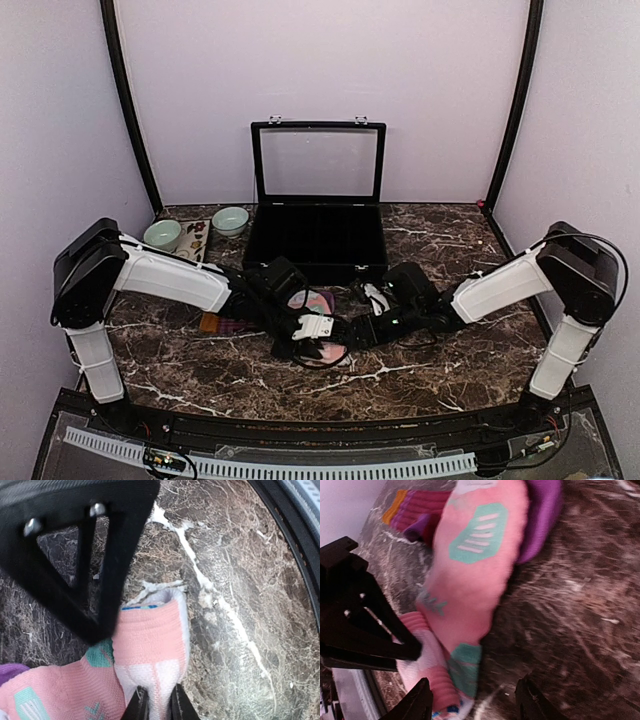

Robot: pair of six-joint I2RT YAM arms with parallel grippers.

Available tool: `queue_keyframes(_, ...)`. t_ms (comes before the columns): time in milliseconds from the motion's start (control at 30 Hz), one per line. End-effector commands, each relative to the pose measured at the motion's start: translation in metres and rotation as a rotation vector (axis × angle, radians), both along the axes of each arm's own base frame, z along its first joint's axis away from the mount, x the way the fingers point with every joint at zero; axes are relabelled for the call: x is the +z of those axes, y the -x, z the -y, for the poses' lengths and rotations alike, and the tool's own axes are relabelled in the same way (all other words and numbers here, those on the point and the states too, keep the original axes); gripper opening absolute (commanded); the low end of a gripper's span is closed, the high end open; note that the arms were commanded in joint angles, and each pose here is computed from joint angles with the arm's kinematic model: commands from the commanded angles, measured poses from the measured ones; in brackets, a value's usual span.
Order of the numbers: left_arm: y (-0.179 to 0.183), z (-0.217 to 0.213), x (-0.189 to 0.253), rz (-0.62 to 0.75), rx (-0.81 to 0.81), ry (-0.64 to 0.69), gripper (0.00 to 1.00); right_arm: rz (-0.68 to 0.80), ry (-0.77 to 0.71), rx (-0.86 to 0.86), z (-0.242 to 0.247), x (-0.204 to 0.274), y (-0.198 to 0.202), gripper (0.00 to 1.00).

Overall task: Roll the socks
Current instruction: Roll the sock at the center of the board.

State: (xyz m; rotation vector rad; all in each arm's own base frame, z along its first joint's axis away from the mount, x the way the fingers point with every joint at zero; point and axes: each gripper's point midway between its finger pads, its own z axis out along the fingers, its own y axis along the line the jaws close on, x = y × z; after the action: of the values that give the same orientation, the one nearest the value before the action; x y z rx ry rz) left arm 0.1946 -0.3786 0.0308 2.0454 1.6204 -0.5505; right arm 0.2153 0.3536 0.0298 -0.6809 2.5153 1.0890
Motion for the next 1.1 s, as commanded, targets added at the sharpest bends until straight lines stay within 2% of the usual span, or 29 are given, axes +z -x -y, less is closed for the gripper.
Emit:
queue_keyframes(0,0.036,-0.048,-0.045,-0.3,0.047,-0.215,0.05,0.067,0.286,-0.189,0.069,-0.039,-0.012,0.6)
queue_keyframes(100,0.037,-0.046,-0.044,-0.364,0.051,-0.221,0.05,0.188,0.178,-0.217,0.069,-0.006,-0.018,0.69)
queue_keyframes(133,0.038,-0.046,-0.044,-0.383,0.05,-0.228,0.05,0.24,0.124,-0.215,0.067,0.009,-0.019,0.77)
queue_keyframes(167,0.038,-0.046,-0.044,-0.405,0.05,-0.233,0.05,0.293,0.077,-0.198,0.066,0.022,-0.016,0.96)
queue_keyframes(200,0.038,-0.044,-0.043,-0.434,0.05,-0.235,0.05,0.355,0.041,-0.165,0.068,0.029,-0.009,0.99)
queue_keyframes(300,0.038,-0.04,-0.038,-0.526,0.061,-0.22,0.05,0.521,-0.044,-0.072,0.062,0.058,0.009,1.0)
queue_keyframes(367,0.041,-0.036,-0.032,-0.598,0.061,-0.202,0.05,0.576,-0.051,-0.009,0.057,0.066,0.019,1.0)
queue_keyframes(533,0.043,-0.041,-0.039,-0.669,0.092,-0.233,0.06,0.652,-0.051,0.152,0.04,0.074,0.047,0.98)
queue_keyframes(733,0.046,-0.046,-0.038,-0.742,0.107,-0.233,0.07,0.687,-0.006,0.386,0.009,0.056,0.079,0.97)
queue_keyframes(1067,0.046,-0.05,-0.034,-0.795,0.098,-0.228,0.13,0.829,0.054,0.544,-0.028,0.047,0.069,0.94)
